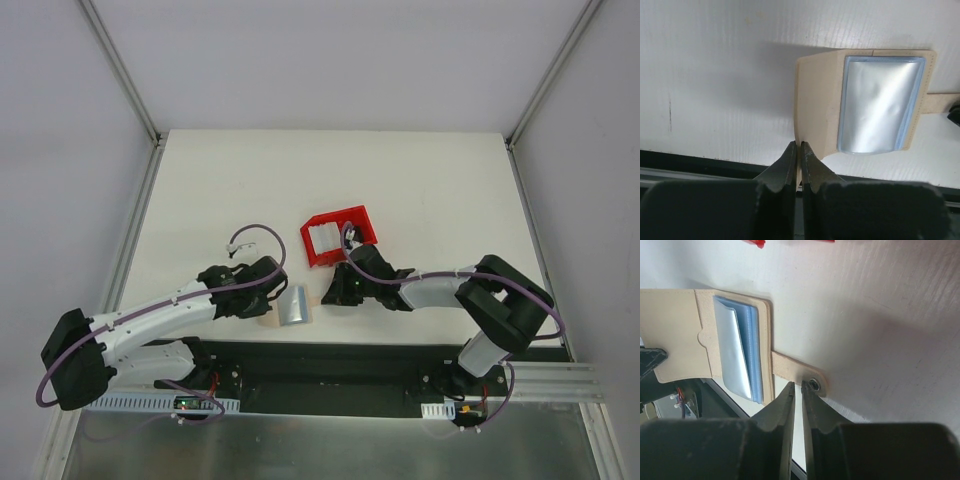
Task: Put the credit cards into the card holder
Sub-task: Open the card holder at the center of the board, then pick up the credit card from the storage box.
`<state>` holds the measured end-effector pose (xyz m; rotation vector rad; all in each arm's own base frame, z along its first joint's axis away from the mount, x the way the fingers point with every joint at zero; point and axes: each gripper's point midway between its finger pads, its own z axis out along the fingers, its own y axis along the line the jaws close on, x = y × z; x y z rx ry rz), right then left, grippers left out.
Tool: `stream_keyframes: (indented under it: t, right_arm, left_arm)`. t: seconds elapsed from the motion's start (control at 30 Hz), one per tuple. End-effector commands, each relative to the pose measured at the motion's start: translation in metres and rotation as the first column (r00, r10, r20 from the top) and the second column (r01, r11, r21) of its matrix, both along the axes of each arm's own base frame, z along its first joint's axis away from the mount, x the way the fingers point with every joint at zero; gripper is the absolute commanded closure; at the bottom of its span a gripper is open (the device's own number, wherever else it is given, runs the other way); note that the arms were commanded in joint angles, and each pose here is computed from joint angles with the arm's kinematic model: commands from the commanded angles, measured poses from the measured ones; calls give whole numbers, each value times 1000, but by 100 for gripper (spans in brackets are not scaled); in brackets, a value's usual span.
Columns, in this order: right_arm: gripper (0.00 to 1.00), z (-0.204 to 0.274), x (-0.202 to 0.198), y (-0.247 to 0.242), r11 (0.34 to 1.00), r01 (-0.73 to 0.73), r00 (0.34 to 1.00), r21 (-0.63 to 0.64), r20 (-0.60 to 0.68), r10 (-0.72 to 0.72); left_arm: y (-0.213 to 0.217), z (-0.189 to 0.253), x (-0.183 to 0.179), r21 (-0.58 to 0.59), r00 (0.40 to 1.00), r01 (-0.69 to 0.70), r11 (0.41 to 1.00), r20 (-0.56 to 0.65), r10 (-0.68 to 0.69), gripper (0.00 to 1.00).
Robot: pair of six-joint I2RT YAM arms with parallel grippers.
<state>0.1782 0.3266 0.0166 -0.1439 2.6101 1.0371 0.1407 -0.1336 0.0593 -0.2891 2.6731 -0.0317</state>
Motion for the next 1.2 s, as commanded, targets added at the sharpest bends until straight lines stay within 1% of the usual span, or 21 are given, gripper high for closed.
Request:
stream_keyframes:
  t: [0.0,0.17,0.4,0.57,0.6,0.73,0.83,0.9,0.97,1.03,1.17]
  right_arm:
    - [87,-25,-11,-26,990,-6,999,-140,-34,1]
    - [85,-2,-4,-29,991,-1,999,-134,42,6]
    - [81,32,2,-22,993,-40,994,-111,98,51]
    - [74,67,7,-13,996,-63,988,-64,140,71]
    - [72,74,10,-12,997,-60,985,-51,156,67]
    - [69,91,12,-10,996,-69,985,-48,158,76]
    - [69,94,12,-3,996,-84,987,-43,137,89]
    - [70,88,11,2,995,-92,990,-44,106,96]
    - [71,85,14,3,996,-69,993,-48,92,73]
    - [70,89,18,4,998,-54,992,-40,116,58]
    - [67,117,35,6,999,-47,983,-3,176,47]
  left_arm:
    - [1,9,11,-9,997,14,1000,78,-13,100]
    - [-24,0,18,-71,991,105,992,88,-99,100]
    - [-37,-8,23,-44,987,156,987,44,-154,100]
    - [-40,-1,27,-29,977,207,978,61,-205,100]
    - [-40,0,27,-33,977,207,978,64,-205,100]
    - [-44,6,29,-48,974,217,975,77,-213,100]
    - [-45,3,30,-39,975,216,976,68,-213,100]
    - [-47,0,28,-48,976,212,976,50,-210,100]
    - [-48,-3,25,-64,981,191,980,34,-189,100]
    - [-47,-5,23,-71,985,173,982,28,-171,100]
    - [-43,-4,22,-83,989,141,987,45,-138,100]
